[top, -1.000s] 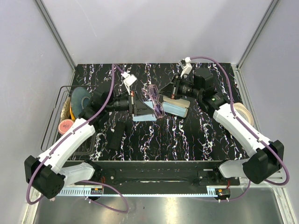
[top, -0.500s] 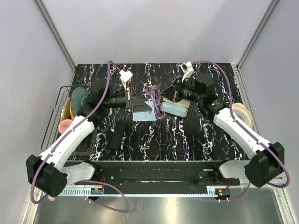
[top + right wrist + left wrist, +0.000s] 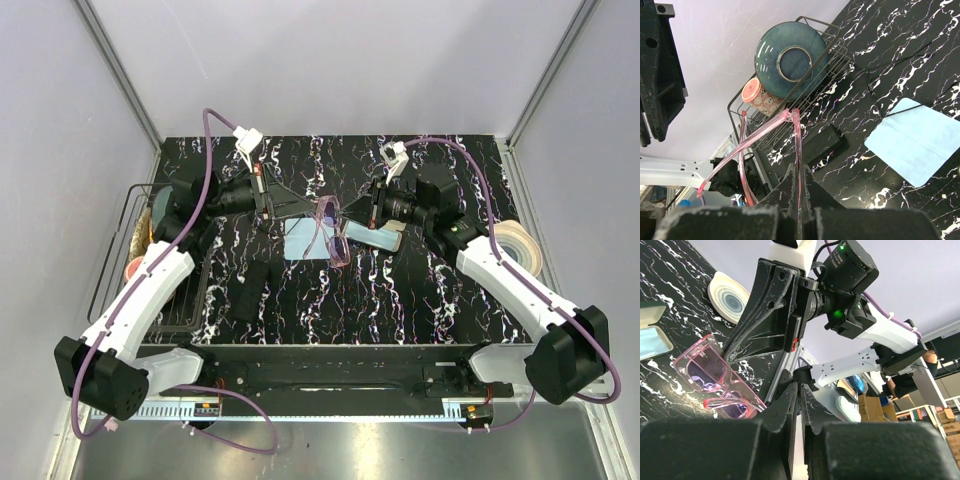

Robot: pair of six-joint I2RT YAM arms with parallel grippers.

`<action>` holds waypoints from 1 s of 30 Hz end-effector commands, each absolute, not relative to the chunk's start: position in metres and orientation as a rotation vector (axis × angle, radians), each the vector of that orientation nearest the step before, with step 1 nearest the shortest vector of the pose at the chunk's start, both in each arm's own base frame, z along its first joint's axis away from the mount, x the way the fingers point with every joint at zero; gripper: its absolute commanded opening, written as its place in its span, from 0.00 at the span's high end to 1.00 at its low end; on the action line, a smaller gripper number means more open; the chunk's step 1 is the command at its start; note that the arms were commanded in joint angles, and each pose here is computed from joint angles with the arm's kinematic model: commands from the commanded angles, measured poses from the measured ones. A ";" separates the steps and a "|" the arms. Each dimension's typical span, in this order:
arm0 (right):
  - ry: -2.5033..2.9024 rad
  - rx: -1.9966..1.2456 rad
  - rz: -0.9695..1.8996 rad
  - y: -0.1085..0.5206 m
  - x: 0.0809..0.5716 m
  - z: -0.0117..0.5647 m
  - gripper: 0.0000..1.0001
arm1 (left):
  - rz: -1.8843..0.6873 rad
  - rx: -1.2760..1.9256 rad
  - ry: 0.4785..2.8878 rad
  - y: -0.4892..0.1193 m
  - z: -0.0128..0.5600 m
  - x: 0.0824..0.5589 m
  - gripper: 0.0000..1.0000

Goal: Organize the sunglasses
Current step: Open the left temple of the sunglasses, then fold the left temple of the sunglasses on the sunglasses.

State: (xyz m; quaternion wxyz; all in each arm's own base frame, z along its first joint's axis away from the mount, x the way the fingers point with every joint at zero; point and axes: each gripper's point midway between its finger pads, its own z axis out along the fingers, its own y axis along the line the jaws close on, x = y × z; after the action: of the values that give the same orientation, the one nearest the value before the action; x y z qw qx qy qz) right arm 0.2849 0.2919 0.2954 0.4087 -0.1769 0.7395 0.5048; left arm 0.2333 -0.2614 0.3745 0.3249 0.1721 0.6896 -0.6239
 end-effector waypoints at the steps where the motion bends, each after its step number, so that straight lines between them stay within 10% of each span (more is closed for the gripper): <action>1: 1.747 -0.480 1.307 0.294 0.279 0.328 1.00 | -1.635 0.493 1.717 -0.261 0.392 0.232 0.87; 14: 1.647 -0.457 1.407 0.297 0.270 0.380 1.00 | -1.209 0.326 1.865 -0.224 0.337 0.256 0.89; 30: 1.600 -0.409 1.480 0.300 0.270 0.404 1.00 | -1.920 0.606 1.289 -0.249 0.409 0.161 0.79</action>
State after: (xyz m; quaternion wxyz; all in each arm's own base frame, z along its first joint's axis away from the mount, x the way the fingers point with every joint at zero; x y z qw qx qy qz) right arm 0.2800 0.3006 0.3680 0.4198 -0.1455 0.6846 0.5778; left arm 0.2018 -0.2595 0.3508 0.3303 0.1579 0.6163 -0.6972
